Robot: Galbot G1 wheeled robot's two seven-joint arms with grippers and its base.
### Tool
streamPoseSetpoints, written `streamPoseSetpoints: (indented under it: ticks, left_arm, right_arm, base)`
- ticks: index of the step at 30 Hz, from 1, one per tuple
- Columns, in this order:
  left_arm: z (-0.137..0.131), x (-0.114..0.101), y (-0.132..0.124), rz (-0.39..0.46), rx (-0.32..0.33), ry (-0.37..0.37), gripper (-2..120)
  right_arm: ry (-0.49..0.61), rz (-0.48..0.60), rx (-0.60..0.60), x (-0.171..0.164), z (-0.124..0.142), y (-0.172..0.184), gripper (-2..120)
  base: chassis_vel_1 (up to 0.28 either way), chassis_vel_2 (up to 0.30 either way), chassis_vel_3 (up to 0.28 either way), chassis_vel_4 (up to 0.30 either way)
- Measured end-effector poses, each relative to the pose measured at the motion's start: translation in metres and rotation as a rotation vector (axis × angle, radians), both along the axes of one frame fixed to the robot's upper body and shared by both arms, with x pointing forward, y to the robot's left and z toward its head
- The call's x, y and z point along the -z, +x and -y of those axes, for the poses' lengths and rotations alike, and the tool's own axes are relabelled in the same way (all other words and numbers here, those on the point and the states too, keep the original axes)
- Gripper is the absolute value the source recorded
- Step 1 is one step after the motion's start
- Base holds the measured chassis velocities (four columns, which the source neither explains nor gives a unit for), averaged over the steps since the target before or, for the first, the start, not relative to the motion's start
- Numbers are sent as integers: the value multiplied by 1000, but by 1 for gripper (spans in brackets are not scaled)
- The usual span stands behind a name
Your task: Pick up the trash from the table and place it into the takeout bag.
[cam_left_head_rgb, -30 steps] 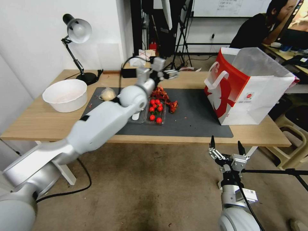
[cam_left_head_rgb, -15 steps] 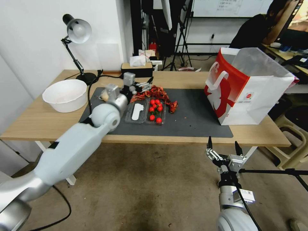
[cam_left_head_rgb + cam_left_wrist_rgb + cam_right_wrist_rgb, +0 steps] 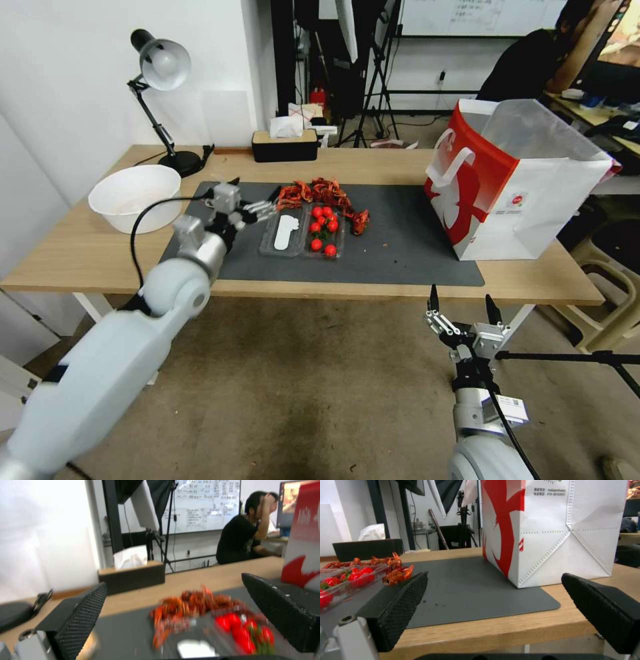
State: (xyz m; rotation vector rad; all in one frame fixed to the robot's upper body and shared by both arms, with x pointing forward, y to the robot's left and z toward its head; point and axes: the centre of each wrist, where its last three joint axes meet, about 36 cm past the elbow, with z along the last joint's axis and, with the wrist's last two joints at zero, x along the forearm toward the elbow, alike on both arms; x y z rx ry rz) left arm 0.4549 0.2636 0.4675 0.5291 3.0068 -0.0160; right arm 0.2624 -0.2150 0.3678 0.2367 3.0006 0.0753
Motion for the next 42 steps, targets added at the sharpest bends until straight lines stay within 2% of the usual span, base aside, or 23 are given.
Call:
streamPoseSetpoints:
  ticks: [3, 5, 7, 10, 20, 27, 42]
  left_arm:
    - [-1, 7, -12, -4, -9, 0, 100]
    - [-3, 18, -32, -15, -28, -4, 100]
    - [-4, 20, -35, -16, -33, -5, 100]
    - [-14, 33, -58, -14, -79, 4, 100]
    - [-37, 46, -92, -31, -160, 0, 100]
    - [-55, 73, -127, -56, -232, 0, 100]
    - [-63, 98, -144, -59, -269, 6, 100]
  right_arm:
    - [1, 2, 0, -1, 0, 0, 100]
    - [3, 4, 0, -2, -1, 0, 100]
    - [3, 5, 0, -2, -1, 0, 100]
    - [5, 6, 1, -2, -1, -1, 100]
    - [12, 7, 3, -2, -3, -2, 100]
    - [8, 7, 4, -2, -2, -3, 100]
    - [6, -1, 5, 3, -1, -2, 100]
  base:
    - [0, 0, 0, 0]
    - [0, 0, 0, 0]
    - [0, 0, 0, 0]
    - [0, 0, 0, 0]
    - [0, 0, 0, 0]
    - [0, 0, 0, 0]
    - [0, 0, 0, 0]
